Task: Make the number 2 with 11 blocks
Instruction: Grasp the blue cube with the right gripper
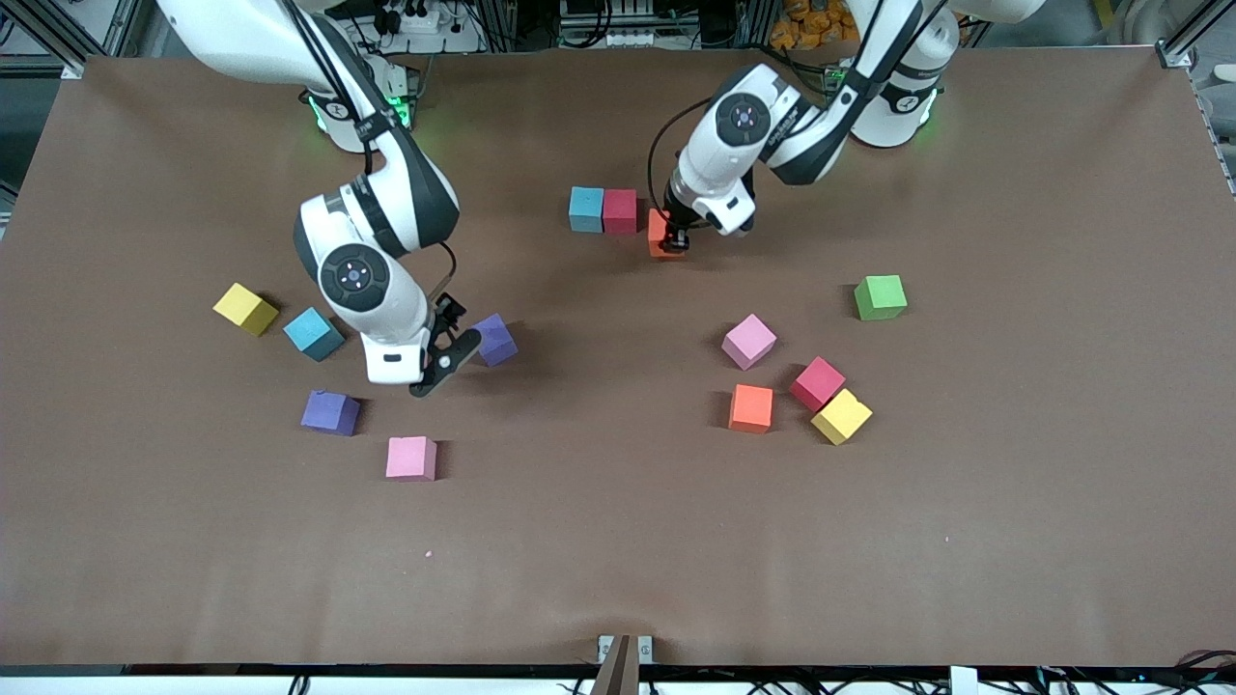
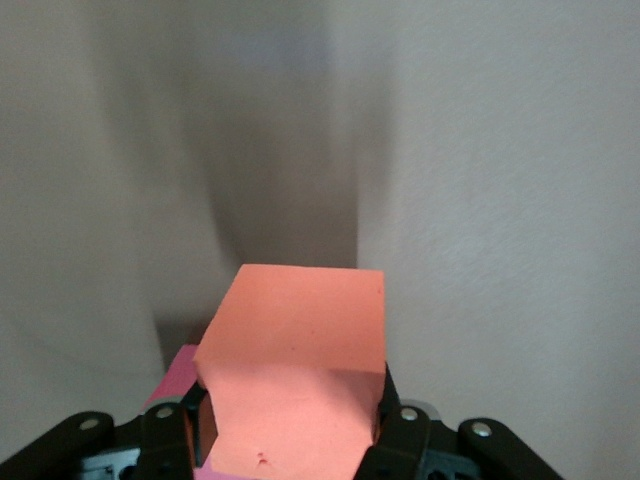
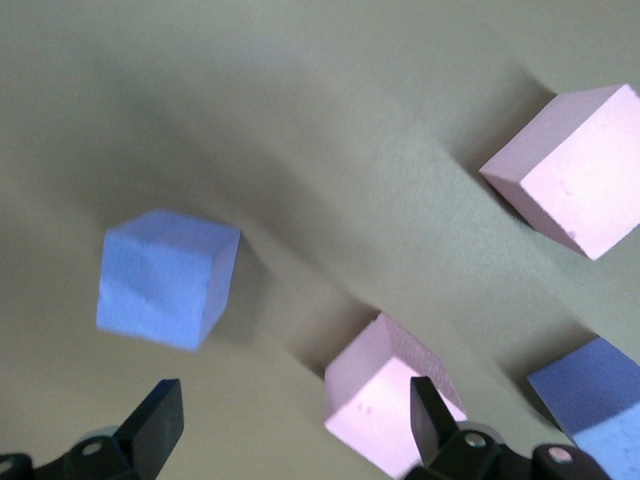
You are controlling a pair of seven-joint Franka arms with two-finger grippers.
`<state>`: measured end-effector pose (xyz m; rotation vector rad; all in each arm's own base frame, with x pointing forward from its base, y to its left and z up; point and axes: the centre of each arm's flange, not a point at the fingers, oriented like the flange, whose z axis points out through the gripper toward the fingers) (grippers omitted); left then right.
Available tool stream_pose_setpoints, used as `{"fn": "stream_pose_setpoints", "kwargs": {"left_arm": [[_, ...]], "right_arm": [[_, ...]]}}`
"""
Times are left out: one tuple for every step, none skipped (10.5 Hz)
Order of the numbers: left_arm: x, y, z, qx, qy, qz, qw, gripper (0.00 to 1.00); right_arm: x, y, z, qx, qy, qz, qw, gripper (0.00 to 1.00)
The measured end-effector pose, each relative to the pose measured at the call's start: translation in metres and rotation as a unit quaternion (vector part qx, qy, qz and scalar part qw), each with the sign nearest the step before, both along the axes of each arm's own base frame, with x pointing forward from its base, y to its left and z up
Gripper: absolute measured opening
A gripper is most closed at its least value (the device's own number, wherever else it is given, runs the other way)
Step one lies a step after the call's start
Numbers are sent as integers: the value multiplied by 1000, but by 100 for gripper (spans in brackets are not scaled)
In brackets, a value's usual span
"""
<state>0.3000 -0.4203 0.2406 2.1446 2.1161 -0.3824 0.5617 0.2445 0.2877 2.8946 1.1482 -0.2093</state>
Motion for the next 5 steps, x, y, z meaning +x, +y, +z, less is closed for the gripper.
{"fn": "stream_pose_setpoints", "kwargs": {"left_arm": [[-12, -1, -4, -3, -3, 1, 1000, 60], [-21, 0, -8, -3, -3, 3, 1000, 60], [-29, 0, -11, -3, -3, 4, 1000, 60], [-35, -1, -13, -4, -3, 5, 1000, 60], [-38, 0, -14, -5, -5, 7, 1000, 60]], "right_arm": [[0, 4, -5, 2, -2, -17, 1000, 100], [-1, 9, -10, 4, -2, -36, 999, 100], [-3, 16, -15, 11, -1, -51, 999, 100], [-5, 21, -22, 22, 0, -62, 998, 100], [-9, 25, -32, 36, -6, -69, 997, 100]]}}
